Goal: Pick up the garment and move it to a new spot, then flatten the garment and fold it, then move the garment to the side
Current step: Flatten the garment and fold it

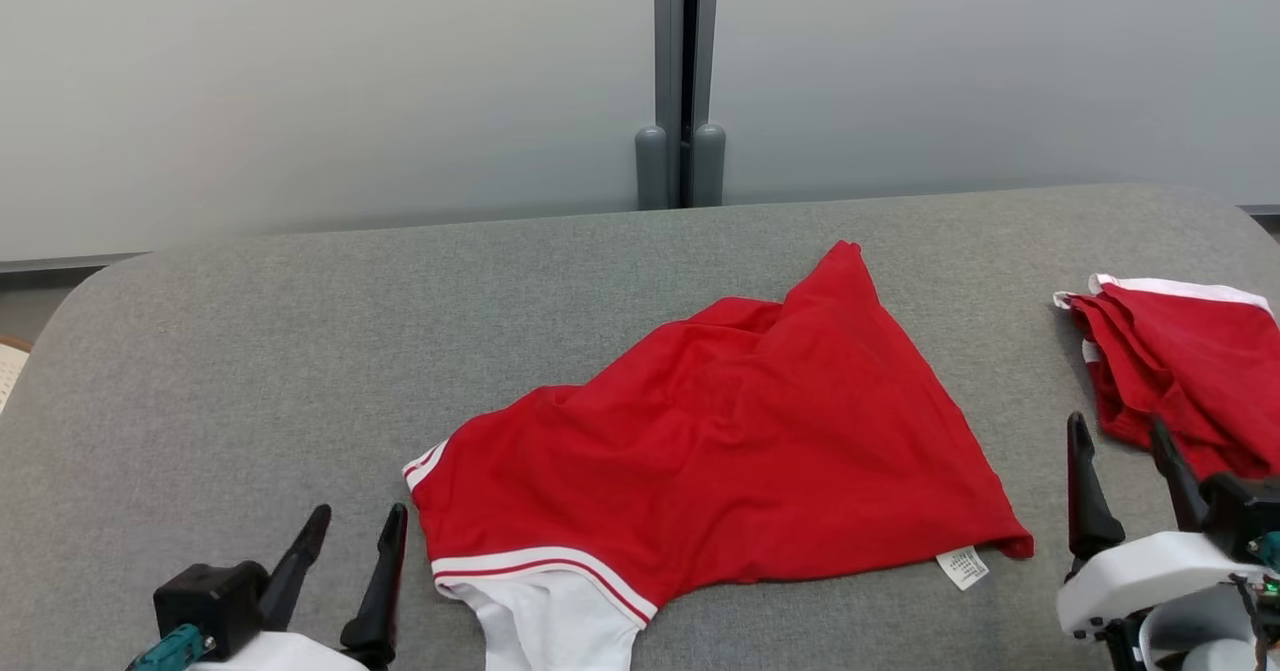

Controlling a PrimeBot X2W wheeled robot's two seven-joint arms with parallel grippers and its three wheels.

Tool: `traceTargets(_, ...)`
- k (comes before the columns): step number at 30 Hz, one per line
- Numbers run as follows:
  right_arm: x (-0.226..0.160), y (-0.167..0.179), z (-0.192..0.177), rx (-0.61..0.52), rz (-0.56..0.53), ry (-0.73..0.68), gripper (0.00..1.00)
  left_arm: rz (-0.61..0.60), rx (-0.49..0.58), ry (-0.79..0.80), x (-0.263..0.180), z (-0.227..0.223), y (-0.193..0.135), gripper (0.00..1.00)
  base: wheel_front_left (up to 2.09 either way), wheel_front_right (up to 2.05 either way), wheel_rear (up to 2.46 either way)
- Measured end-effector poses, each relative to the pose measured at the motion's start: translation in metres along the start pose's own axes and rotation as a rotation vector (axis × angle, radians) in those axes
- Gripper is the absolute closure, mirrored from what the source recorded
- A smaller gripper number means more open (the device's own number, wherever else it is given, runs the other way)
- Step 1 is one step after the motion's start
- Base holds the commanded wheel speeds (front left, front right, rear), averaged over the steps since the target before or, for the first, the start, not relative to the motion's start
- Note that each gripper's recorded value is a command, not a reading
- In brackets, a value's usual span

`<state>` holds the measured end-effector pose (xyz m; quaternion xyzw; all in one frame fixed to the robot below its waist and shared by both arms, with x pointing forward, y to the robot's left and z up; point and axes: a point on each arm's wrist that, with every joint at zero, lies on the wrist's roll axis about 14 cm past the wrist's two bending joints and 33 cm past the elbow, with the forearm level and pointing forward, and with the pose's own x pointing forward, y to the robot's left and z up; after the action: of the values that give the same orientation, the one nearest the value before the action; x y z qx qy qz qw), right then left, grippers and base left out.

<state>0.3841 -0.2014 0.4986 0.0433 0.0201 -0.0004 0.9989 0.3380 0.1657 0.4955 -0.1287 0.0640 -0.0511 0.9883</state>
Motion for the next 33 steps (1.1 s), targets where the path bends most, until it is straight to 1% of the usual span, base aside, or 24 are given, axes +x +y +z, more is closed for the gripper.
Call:
traceTargets(4, -0.007, -0.005, -0.041, 0.023, -0.014, 0.193, 0.00, -0.026, -0.021, 0.164, -0.009, -0.026, -0.008, 0.00, 0.00, 0.00, 0.00)
traceTargets(7, -0.013, -0.004, -0.067, 0.049, -0.011, 0.318, 0.00, -0.059, -0.074, 0.269, -0.015, -0.044, -0.018, 0.00, 0.00, 0.00, 0.00)
traceTargets(9, -0.017, -0.002, -0.086, 0.056, -0.003, 0.409, 0.00, -0.095, -0.074, 0.388, -0.024, -0.066, -0.026, 0.00, 0.00, 0.00, 0.00)
traceTargets(11, -0.020, 0.000, -0.099, 0.068, 0.004, 0.472, 0.00, -0.115, -0.085, 0.475, -0.032, -0.083, -0.030, 0.00, 0.00, 0.00, 0.00)
traceTargets(14, -0.015, 0.001, -0.108, 0.072, 0.010, 0.518, 0.00, -0.161, -0.127, 0.541, -0.034, -0.097, -0.045, 0.00, 0.00, 0.00, 0.00)
traceTargets(17, -0.014, 0.002, -0.115, 0.068, 0.016, 0.544, 0.00, -0.181, -0.132, 0.579, -0.034, -0.108, -0.049, 0.00, 0.00, 0.00, 0.00)
traceTargets(20, -0.009, 0.003, -0.117, 0.061, 0.023, 0.547, 0.00, -0.204, -0.155, 0.607, -0.033, -0.117, -0.058, 0.00, 0.00, 0.00, 0.00)
traceTargets(27, -0.003, 0.006, -0.124, 0.051, 0.034, 0.559, 0.00, -0.227, -0.173, 0.655, -0.029, -0.134, -0.065, 0.00, 0.00, 0.00, 0.00)
traceTargets(28, -0.002, 0.007, -0.126, 0.051, 0.037, 0.565, 0.00, -0.223, -0.172, 0.657, -0.028, -0.136, -0.064, 0.07, 0.00, 0.00, 0.00)
traceTargets(29, -0.002, 0.008, -0.127, 0.051, 0.039, 0.566, 0.00, -0.222, -0.171, 0.655, -0.027, -0.136, -0.063, 0.17, 0.00, 0.00, 0.00)
traceTargets(30, -0.001, 0.009, -0.128, 0.053, 0.040, 0.567, 0.00, -0.222, -0.177, 0.650, -0.025, -0.136, -0.063, 0.23, 0.00, 0.00, 0.00)
traceTargets(31, -0.001, 0.009, -0.129, 0.054, 0.042, 0.571, 0.00, -0.218, -0.188, 0.646, -0.024, -0.136, -0.063, 0.25, 0.00, 0.00, 0.00)
traceTargets(33, 0.000, 0.011, -0.131, 0.052, 0.047, 0.577, 0.00, -0.213, -0.197, 0.638, -0.022, -0.134, -0.061, 0.25, 0.00, 0.00, 0.00)
